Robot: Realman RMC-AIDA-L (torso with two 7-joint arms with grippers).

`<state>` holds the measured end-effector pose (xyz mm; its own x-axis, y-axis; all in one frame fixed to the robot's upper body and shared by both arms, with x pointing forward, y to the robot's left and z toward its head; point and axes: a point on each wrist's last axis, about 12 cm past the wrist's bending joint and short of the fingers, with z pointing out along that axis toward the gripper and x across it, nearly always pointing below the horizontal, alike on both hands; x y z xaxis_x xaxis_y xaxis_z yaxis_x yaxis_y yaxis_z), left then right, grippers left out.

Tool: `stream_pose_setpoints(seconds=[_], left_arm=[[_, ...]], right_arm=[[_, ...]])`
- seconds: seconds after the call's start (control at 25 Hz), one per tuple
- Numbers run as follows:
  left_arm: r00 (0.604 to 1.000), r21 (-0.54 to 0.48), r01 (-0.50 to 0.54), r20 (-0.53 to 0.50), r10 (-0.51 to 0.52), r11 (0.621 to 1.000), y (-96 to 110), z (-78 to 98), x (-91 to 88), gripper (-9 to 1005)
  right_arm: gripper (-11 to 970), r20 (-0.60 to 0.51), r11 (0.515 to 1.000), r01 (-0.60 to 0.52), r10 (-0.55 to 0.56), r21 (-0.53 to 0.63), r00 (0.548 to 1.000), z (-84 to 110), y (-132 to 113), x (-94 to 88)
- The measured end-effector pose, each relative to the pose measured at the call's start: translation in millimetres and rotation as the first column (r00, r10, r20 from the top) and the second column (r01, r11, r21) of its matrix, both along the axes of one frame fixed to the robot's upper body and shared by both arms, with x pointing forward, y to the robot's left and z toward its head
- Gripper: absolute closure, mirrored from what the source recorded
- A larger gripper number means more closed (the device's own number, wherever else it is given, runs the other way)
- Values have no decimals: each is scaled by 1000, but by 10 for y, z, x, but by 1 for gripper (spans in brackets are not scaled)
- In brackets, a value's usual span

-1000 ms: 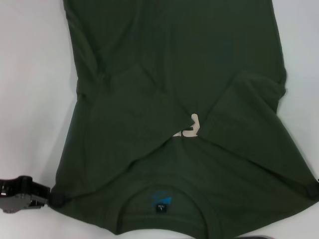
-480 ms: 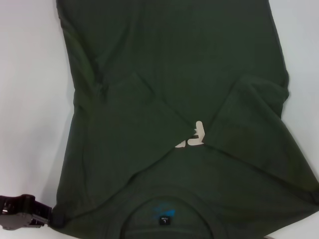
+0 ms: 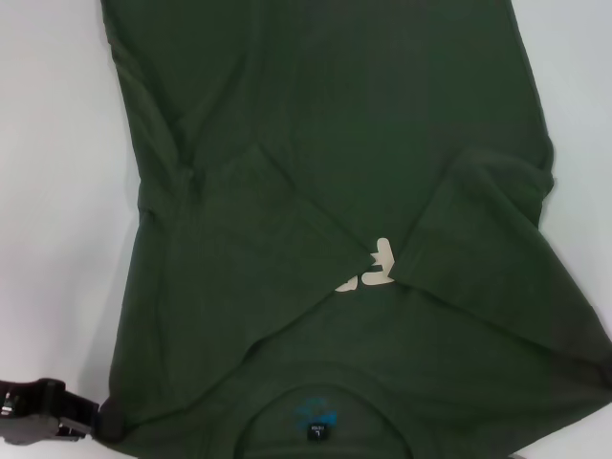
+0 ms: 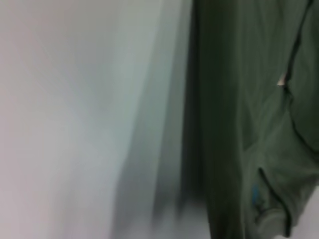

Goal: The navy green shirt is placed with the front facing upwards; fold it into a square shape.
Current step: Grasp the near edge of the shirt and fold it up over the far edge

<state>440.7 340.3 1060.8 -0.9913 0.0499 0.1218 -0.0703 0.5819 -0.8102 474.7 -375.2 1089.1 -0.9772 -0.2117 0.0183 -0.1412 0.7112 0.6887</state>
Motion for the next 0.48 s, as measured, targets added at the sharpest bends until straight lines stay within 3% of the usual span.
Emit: stream_pose_setpoints(seconds=[0.16,0.48], left_arm=[[998,-62,8,65,-4,998,-46,108,106,956],[984,-62,25,175,-13,998,-125,414,583,956]], right_arm=[[930,56,999,-2,0,32,998,108,10,88],[931,194,996,-19,2,86,981,432,82,456]])
